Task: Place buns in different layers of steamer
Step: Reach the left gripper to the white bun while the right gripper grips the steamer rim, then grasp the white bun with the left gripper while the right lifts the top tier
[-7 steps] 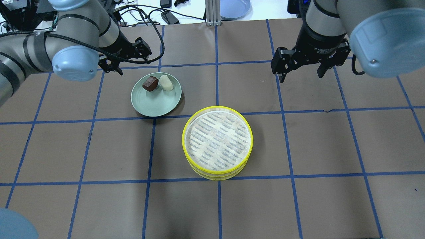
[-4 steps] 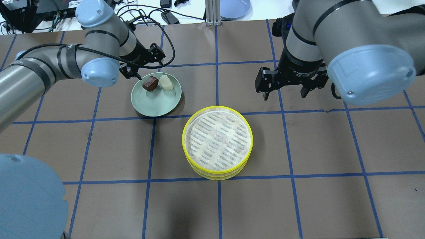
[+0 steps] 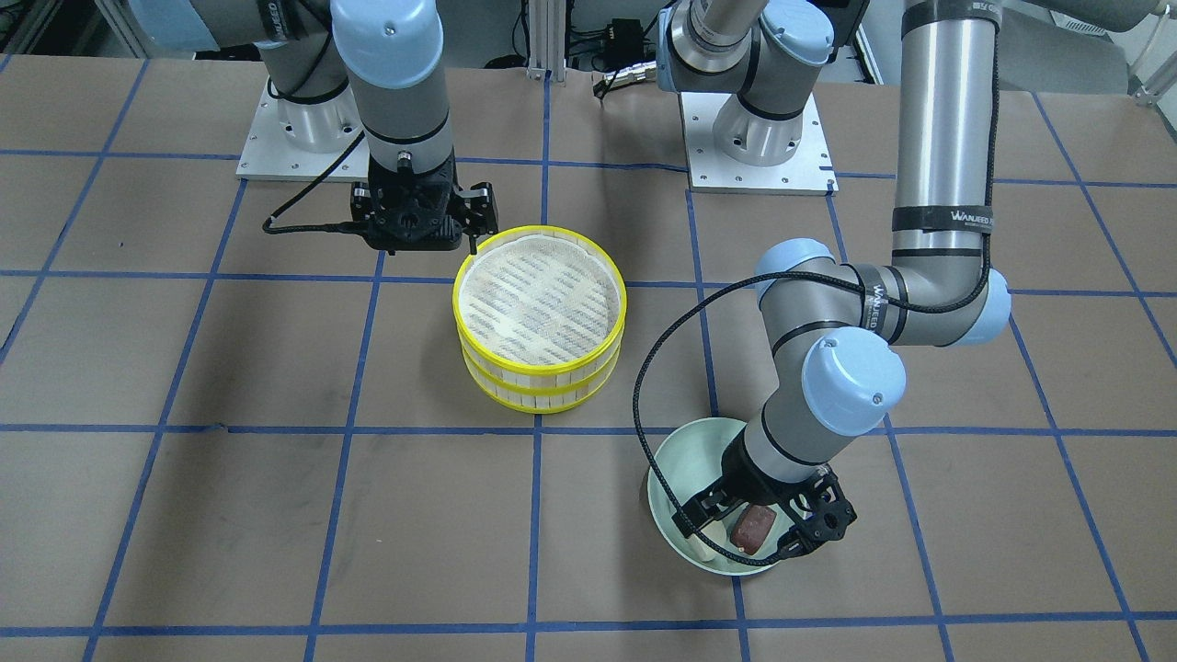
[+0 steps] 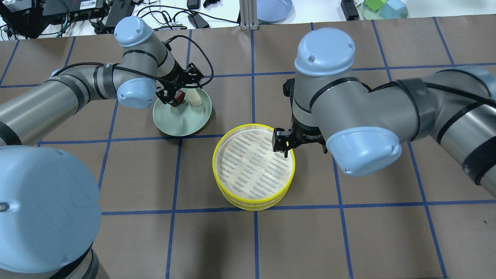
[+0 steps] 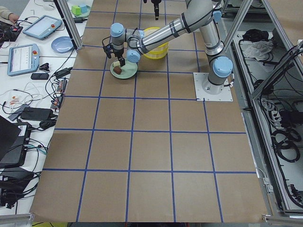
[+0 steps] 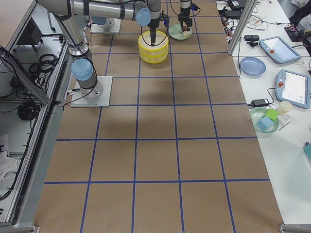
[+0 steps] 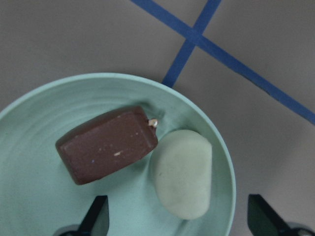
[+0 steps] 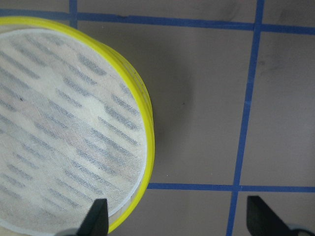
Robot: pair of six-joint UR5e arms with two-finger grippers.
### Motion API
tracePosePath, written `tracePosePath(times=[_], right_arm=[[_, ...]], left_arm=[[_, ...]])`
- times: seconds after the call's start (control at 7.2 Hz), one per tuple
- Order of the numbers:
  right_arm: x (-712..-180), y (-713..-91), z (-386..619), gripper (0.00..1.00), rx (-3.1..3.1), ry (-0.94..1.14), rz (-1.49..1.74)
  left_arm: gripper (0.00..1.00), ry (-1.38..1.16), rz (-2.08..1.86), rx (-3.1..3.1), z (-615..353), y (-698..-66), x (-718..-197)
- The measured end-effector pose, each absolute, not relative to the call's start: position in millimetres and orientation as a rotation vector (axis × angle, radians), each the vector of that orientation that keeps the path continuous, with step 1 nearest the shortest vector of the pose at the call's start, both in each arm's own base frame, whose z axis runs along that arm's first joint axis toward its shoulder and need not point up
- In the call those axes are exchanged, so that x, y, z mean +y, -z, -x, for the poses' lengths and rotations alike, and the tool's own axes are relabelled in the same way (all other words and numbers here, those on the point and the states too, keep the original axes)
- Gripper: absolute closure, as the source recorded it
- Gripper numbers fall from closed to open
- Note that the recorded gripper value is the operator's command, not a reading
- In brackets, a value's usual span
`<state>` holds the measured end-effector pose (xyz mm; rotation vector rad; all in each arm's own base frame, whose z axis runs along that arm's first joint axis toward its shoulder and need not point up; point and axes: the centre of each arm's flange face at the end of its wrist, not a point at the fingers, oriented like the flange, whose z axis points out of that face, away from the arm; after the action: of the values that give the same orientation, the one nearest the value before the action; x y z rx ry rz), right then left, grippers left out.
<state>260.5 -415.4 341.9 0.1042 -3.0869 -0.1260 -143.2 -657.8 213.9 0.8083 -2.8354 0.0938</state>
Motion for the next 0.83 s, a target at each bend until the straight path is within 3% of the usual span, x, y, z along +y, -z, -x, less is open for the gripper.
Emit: tracePosePath(times=[0.14, 0.28, 0.42, 0.69, 0.83], right_arm=[[-416, -316, -269, 0.25, -3.077, 0.188, -0.125], [-418, -295, -277, 0.42, -3.066, 0.236, -0.144], [-419, -283, -283, 0.59, -3.060, 0.253, -0.160], [-420, -277, -286, 0.86, -3.054, 0.259, -0.170], [-420, -277, -286, 1.00, -3.052, 0.261, -0.172]], left_arm=[[0.06, -0.073, -0.823, -2.829, 144, -208, -658], [0.14, -0.061, -0.835, -2.824, 145, -204, -658], [0.32, -0.050, -0.849, -2.818, 145, -201, -659], [1.00, -0.029, -0.861, -2.817, 146, -192, -659], [1.00, -0.023, -0.857, -2.820, 146, -190, -659]])
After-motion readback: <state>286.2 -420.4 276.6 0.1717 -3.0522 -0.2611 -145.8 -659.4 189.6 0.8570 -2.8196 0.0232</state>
